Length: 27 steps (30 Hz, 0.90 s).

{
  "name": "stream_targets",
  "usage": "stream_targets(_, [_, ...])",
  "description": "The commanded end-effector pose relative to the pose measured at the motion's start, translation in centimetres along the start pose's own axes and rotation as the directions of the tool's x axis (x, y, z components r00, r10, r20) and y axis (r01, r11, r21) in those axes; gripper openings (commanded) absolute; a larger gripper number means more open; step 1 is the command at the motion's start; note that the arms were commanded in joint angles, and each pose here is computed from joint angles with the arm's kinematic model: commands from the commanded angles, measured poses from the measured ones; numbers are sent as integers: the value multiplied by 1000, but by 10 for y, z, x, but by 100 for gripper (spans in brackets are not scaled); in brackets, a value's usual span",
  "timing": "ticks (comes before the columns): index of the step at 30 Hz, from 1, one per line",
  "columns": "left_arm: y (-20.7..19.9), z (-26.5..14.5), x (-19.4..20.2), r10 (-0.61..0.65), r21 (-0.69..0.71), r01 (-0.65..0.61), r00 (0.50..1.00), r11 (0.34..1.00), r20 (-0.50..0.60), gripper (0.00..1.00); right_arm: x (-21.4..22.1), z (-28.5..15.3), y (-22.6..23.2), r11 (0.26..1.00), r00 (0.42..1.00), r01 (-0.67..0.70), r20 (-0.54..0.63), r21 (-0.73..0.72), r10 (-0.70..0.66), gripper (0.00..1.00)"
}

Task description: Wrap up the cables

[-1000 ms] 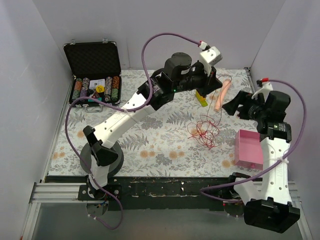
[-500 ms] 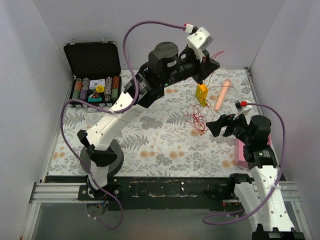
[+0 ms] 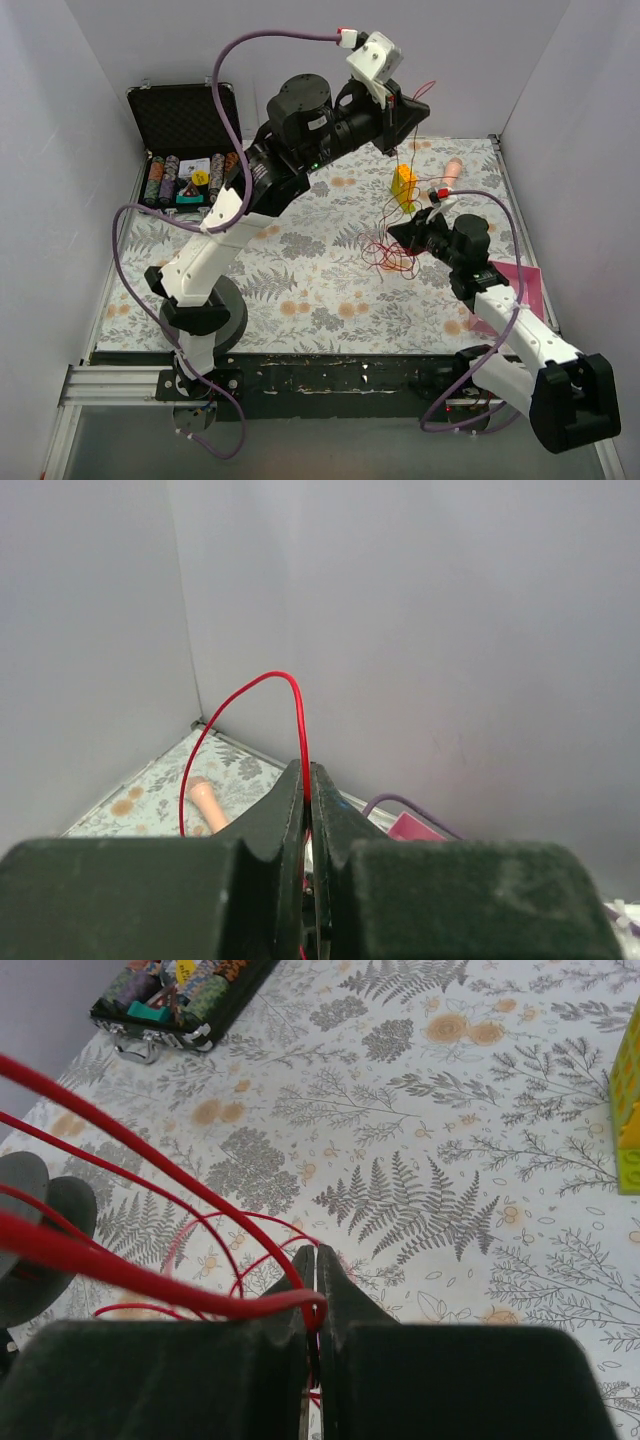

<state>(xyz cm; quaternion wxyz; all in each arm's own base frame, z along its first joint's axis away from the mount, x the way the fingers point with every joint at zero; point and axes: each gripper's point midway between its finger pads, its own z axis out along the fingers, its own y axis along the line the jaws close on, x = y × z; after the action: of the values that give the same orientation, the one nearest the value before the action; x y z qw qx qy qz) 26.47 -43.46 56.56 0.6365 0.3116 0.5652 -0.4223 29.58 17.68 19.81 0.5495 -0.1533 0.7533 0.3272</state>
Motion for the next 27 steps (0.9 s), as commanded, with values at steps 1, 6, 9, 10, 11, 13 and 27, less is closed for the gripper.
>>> stream_targets(1, [18,-44,-66,17,-155,5,990,988,139,0,-22,14,-6,996,985,-87,149,12,84,1])
stream_targets(6, [57,-108,-142,164,-425,-28,944,905,287,0,23,9,-71,924,987,-156,20,350,159,1])
stream_targets(9, [72,-160,-191,294,-564,-50,889,824,351,0,46,-8,-104,858,971,-189,-40,478,236,1])
stream_targets(10, [75,-178,-204,330,-600,-52,871,798,363,0,49,-13,-113,837,964,-211,-37,504,265,1])
stream_targets(11, [80,-193,-213,368,-645,-59,859,762,356,0,48,-20,-121,817,959,-225,-29,531,283,1])
stream_targets(13, [88,-228,-234,439,-726,-56,828,686,350,0,40,-30,-131,796,957,-234,-13,558,291,1])
stream_targets(27, [100,-342,-275,637,-907,-138,753,398,164,0,-142,-103,-111,724,984,-144,176,675,31,1])
